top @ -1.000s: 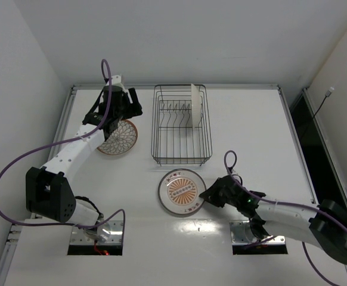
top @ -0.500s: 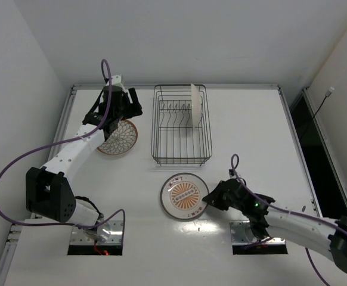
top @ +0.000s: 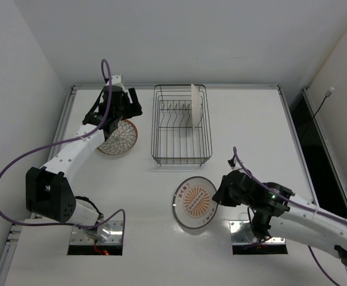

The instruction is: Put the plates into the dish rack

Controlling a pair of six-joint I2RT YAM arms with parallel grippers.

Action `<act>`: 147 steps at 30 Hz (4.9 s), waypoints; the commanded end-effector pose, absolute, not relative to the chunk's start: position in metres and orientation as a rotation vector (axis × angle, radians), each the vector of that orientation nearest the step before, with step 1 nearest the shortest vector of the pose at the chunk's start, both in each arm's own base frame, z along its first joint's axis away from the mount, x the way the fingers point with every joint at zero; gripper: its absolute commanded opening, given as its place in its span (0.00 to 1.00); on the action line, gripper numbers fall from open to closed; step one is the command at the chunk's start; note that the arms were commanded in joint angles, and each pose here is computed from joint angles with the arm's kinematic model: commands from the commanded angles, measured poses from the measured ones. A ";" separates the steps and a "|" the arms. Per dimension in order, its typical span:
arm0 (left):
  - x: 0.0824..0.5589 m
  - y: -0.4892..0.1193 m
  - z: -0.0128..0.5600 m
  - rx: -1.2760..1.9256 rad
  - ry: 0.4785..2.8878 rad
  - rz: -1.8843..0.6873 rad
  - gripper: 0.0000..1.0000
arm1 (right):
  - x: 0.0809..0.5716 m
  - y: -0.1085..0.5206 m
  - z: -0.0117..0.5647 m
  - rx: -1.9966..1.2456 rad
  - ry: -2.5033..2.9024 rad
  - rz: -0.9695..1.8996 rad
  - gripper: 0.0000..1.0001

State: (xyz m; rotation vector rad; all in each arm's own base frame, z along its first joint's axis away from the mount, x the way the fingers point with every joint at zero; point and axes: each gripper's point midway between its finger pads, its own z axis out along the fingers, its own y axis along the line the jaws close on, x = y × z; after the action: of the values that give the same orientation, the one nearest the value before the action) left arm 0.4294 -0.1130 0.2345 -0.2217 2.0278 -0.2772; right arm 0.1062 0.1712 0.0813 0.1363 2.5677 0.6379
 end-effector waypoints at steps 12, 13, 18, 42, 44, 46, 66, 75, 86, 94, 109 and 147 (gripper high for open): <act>0.435 -0.113 0.238 -0.221 2.000 -0.271 0.67 | 0.196 0.141 0.280 0.103 2.140 0.193 0.00; 0.435 -0.113 0.238 -0.221 2.000 -0.271 0.67 | 0.197 0.143 0.293 0.119 2.119 0.226 0.00; 0.436 -0.113 0.234 -0.221 2.009 -0.268 0.67 | 0.252 0.163 0.330 0.127 2.001 -0.098 0.00; 0.437 -0.112 0.242 -0.227 1.989 -0.265 0.67 | 0.408 0.246 0.333 0.111 1.682 -0.778 0.00; 0.437 -0.112 0.242 -0.227 1.989 -0.265 0.67 | 0.417 0.250 0.332 0.101 1.672 -0.812 0.00; 0.436 -0.111 0.240 -0.227 1.998 -0.262 0.67 | 0.428 0.256 0.324 0.083 1.669 -0.853 0.00; 0.435 -0.102 0.251 -0.248 1.970 -0.216 0.68 | 0.476 0.250 0.255 0.011 1.696 -1.121 0.00; 0.435 -0.102 0.251 -0.248 1.970 -0.216 0.68 | 0.490 0.257 0.227 -0.080 1.730 -1.079 0.00; 0.435 -0.100 0.251 -0.254 1.967 -0.207 0.68 | 0.482 0.249 0.261 0.019 1.702 -1.038 0.00; 0.435 -0.100 0.251 -0.254 1.967 -0.207 0.68 | 0.487 0.248 0.264 0.021 1.703 -1.017 0.00; 0.435 -0.099 0.251 -0.250 1.966 -0.192 0.68 | 0.501 0.190 0.258 0.102 1.865 -0.760 0.00; 0.436 -0.094 0.251 -0.268 1.959 -0.166 0.68 | 0.515 0.214 0.225 0.061 1.953 -0.657 0.50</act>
State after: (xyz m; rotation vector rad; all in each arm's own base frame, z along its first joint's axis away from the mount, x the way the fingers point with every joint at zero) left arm 0.4328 -0.0979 0.2251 -0.2603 2.0364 -0.1738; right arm 0.5131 0.2081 0.1956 -0.0139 1.9973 -0.7419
